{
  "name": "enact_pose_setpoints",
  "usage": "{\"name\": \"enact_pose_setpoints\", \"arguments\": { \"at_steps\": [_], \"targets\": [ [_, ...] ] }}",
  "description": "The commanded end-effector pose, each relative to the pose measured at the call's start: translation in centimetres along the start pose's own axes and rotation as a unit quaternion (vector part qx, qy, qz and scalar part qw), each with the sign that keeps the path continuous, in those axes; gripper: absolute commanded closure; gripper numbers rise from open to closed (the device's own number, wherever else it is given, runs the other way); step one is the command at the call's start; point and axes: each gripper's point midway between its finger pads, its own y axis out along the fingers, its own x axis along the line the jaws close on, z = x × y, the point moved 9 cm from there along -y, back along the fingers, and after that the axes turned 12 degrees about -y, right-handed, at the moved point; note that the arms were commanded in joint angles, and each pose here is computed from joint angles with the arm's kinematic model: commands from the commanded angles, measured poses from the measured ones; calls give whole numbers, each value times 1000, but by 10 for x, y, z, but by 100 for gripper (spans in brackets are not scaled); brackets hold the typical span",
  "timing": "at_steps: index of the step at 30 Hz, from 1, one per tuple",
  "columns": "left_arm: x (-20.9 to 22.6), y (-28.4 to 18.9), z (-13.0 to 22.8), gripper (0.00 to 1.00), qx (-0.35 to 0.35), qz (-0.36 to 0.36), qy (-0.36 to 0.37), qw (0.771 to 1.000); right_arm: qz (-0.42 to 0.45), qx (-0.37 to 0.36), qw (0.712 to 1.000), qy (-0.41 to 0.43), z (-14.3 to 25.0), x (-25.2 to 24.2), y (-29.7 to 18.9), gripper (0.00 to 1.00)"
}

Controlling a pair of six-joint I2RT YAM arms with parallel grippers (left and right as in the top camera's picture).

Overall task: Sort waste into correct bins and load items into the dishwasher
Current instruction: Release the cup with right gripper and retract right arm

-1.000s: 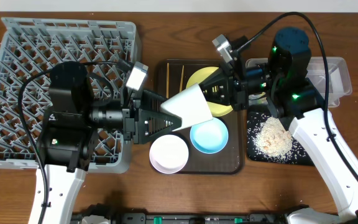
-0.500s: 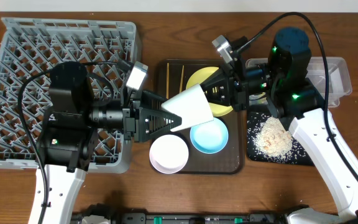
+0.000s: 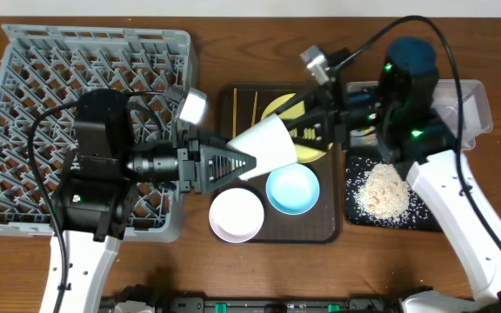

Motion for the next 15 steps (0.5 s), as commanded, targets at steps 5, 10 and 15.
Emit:
{"name": "enact_pose_setpoints", "arguments": {
  "at_steps": [5, 10, 15],
  "targets": [
    [50, -25, 3, 38, -116, -250, -94, 957, 99, -53, 992, 49, -7, -15, -73, 35],
    [70, -55, 12, 38, -169, -378, -138, 900, 156, -73, 977, 124, 6, -26, -87, 11],
    [83, -82, 25, 38, -205, -508, -166, 820, 376, -23, 882, 282, 63, -52, -94, 8]
  ]
}}
